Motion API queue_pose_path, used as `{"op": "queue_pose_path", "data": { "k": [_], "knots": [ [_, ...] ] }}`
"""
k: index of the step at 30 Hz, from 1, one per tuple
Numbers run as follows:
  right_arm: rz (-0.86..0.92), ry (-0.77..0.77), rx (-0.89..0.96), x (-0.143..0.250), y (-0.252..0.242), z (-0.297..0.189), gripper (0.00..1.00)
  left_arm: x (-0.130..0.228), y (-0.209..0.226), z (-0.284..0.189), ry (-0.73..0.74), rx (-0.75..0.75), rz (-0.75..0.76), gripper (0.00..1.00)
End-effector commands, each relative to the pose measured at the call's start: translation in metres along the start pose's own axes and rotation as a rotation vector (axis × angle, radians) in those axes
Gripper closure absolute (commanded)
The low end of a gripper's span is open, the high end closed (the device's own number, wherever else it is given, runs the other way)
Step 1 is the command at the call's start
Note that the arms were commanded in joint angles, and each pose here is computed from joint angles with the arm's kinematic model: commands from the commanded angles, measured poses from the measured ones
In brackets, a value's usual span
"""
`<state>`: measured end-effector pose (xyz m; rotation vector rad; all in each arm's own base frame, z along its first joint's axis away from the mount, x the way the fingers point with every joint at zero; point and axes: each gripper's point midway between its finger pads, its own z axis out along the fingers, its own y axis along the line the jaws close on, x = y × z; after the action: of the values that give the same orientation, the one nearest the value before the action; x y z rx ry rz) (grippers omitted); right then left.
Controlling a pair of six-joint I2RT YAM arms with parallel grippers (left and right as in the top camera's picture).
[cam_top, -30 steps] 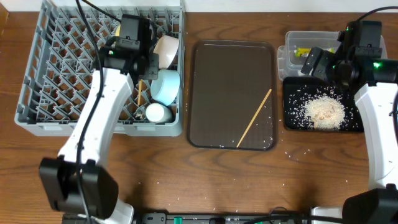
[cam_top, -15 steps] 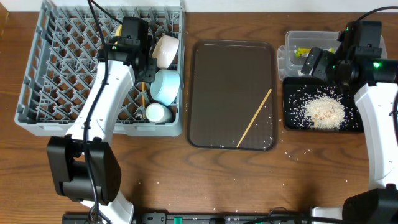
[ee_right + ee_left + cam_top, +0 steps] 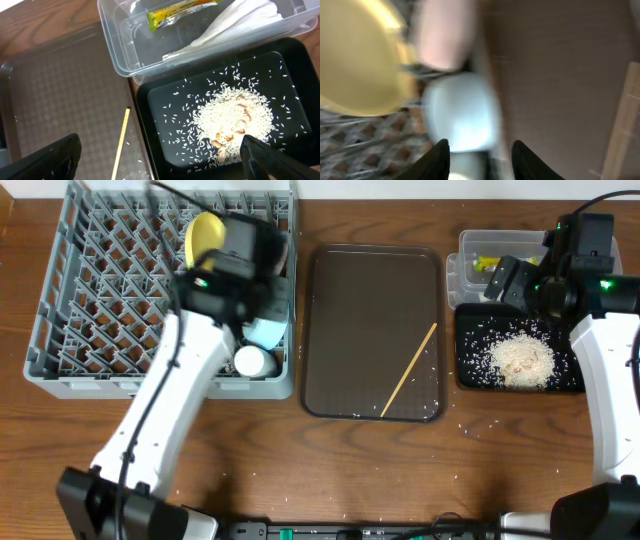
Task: Sort waste into correct bins and load items into the dishwasher
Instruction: 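Move the left gripper back to the brown tray and grasp the second chopstick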
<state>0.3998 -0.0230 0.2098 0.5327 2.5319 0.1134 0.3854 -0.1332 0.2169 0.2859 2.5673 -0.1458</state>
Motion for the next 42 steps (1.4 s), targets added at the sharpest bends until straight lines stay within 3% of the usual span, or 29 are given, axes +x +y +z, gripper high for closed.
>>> {"op": "queue_pose_path", "data": {
  "k": [1,10,18,29,42],
  "knots": [
    [0.003,-0.004,0.002,0.0,0.003,-0.001,0.01,0.022,-0.064,0.008,0.079,0.14,-0.001,0.58],
    [0.003,-0.004,0.002,0.0,0.003,-0.001,0.01,0.086,-0.168,0.07,0.238,0.217,0.193,0.57],
    [0.003,-0.004,0.002,0.0,0.003,-0.001,0.01,0.124,-0.217,0.116,0.292,0.246,0.296,0.57],
    [0.003,-0.004,0.002,0.0,0.003,-0.001,0.01,0.144,-0.227,0.163,0.323,0.237,0.306,0.57],
    [0.003,-0.004,0.002,0.0,0.003,-0.001,0.01,0.149,-0.236,0.179,0.309,0.247,0.313,0.57]
  ]
}}
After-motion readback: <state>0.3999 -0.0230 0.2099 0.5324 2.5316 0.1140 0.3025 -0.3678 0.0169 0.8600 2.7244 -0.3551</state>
